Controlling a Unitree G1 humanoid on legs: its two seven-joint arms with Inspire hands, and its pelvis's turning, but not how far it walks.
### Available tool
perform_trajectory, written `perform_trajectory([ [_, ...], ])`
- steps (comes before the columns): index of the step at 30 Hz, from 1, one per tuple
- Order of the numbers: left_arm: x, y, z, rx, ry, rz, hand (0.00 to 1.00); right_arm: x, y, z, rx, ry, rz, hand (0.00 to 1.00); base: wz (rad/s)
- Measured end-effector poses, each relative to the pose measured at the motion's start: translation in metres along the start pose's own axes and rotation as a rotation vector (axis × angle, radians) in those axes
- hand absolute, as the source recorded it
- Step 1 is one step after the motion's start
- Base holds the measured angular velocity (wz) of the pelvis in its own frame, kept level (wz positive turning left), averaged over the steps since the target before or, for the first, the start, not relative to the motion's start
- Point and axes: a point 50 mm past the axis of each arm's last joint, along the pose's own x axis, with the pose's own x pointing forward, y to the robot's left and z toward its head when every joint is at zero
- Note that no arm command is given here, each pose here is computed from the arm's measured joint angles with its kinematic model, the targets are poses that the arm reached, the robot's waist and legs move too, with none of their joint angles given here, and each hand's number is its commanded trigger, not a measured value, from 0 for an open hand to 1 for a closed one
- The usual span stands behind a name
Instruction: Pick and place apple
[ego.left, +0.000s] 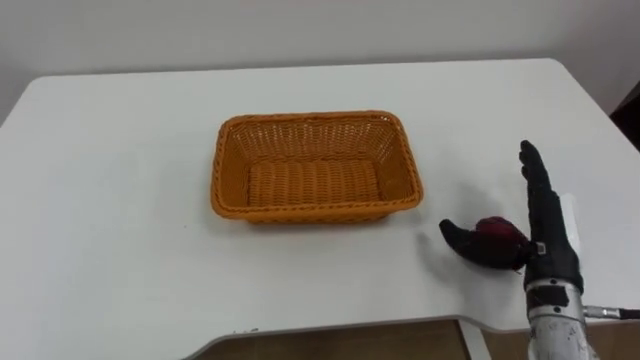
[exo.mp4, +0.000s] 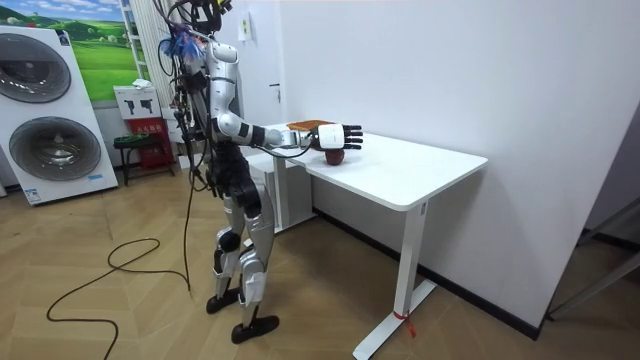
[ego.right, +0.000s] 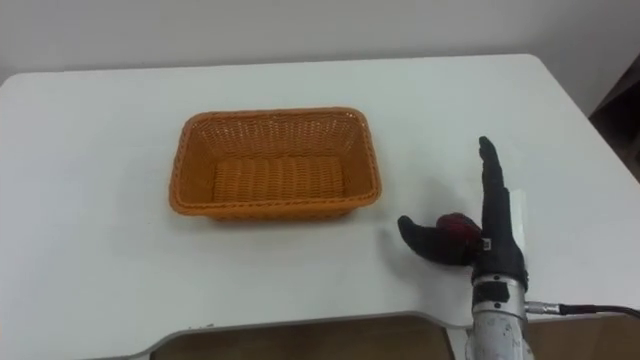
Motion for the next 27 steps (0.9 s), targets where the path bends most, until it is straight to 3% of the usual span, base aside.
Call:
perform_trajectory([
  [26, 0.002, 0.005, 0.006, -0.002, -0.022, 0.014, 0.00, -0.021, 0.005, -0.027, -0.035, 0.126, 0.099, 0.00, 0.00],
  [27, 0.002, 0.005, 0.006, -0.004, -0.024, 0.014, 0.00, -0.021, 0.005, -0.028, -0.035, 0.127, 0.102, 0.27, 0.00],
])
